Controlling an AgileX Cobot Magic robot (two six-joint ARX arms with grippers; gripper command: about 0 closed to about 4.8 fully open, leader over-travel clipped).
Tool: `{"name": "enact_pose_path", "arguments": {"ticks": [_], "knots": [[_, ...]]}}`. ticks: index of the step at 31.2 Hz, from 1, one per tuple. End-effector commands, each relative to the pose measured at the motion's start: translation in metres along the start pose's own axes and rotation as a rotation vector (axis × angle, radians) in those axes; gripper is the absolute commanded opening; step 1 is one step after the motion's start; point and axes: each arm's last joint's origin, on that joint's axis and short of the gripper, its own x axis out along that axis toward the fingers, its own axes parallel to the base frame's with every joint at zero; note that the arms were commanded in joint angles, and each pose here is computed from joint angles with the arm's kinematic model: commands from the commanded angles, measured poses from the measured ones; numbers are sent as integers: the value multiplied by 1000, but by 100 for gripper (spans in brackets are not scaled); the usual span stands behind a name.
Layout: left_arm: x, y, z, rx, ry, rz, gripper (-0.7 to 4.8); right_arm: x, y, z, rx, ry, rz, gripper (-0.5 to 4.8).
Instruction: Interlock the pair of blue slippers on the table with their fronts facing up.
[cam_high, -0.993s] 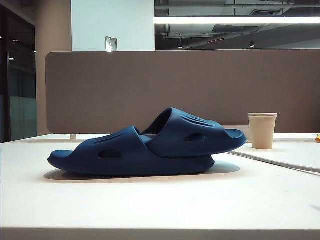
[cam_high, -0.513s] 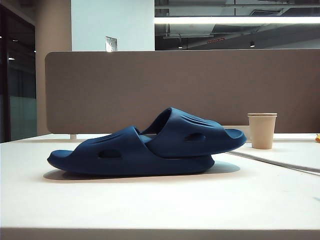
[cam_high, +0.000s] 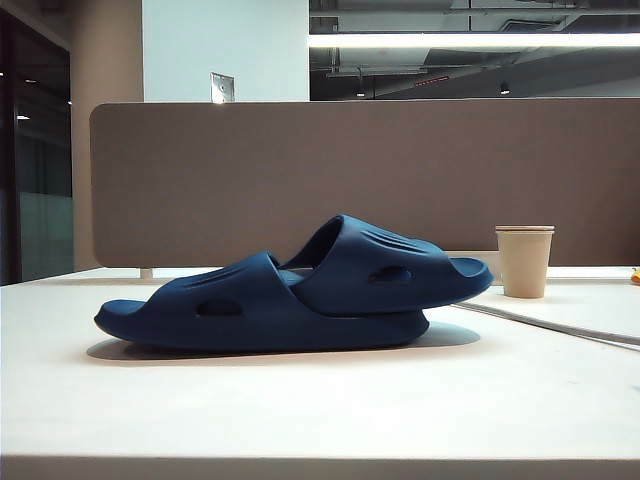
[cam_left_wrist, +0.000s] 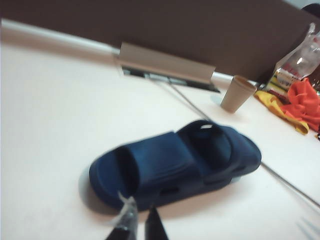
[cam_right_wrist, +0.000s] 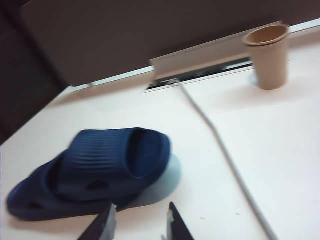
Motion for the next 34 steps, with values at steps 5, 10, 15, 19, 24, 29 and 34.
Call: {"name": "enact_pose_path", "arguments": {"ticks": [5, 10, 15, 19, 24, 29, 34], "knots": [[6, 3, -5, -19, -12, -5, -4, 5, -8, -11, -56, 1, -76, 49], [10, 5, -8, -15, -30, -3, -6, 7, -13, -19, -65, 4, -130, 41], [14, 6, -10, 4, -73, -18, -6, 9, -14, -22, -111, 3, -125, 39], [21, 9, -15, 80, -128, -34, -6, 9, -15, -23, -163, 8, -123, 39], [29, 15, -27, 130, -135, -33, -6, 10, -16, -25, -234, 9, -120, 40], [34, 20, -39, 202, -108, -20, -6, 13, -19, -32, -274, 22, -122, 42], [35, 22, -40, 224, -116, 16, -6, 15, -23, -39, -293, 31, -125, 45]]}}
